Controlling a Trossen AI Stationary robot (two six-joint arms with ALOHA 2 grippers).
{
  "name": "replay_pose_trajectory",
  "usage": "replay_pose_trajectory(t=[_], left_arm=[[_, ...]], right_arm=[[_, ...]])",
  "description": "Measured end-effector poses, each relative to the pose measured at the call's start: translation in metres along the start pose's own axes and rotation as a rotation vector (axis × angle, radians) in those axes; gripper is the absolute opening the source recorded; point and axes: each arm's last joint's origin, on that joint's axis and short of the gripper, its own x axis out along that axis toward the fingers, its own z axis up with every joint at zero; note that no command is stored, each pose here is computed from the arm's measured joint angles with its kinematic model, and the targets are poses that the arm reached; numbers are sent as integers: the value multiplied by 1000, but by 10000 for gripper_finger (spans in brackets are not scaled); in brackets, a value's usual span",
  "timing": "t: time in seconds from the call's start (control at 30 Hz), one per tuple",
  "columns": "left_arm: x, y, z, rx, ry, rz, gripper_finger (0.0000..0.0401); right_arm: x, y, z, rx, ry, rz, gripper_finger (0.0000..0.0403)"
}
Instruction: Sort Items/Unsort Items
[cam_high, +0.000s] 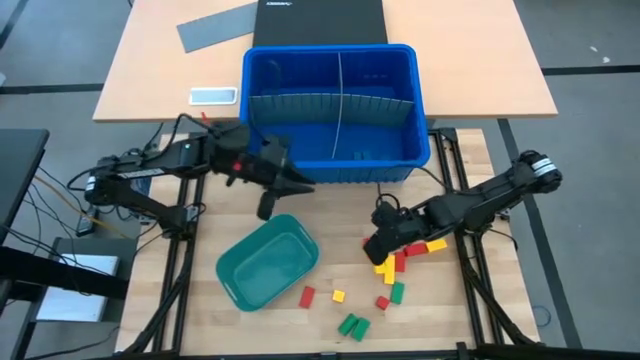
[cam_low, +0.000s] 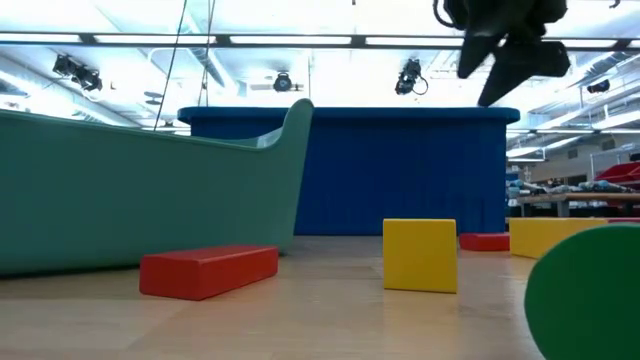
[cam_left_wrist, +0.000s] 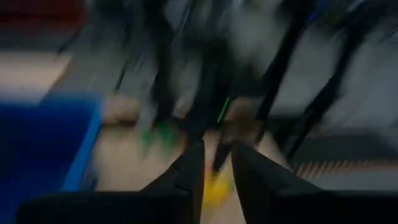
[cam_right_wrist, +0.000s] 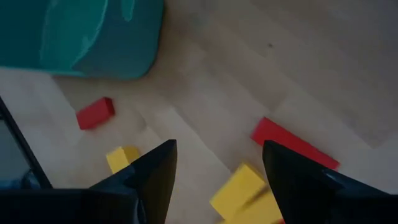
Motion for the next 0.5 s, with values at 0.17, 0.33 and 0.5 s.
replay_pose_trajectory(t=[0.17,0.33,0.5], left_arm=[[8,0,13,-44,-269,-195,55],[20,3,12,-98,-295,-211,37],[38,8,8,-240,-321,-136,31]], right_arm=[[9,8,-1,16,7,38,237],[24,9,1,-83,43,19,229],[40,9,5,-181,117,35,212]])
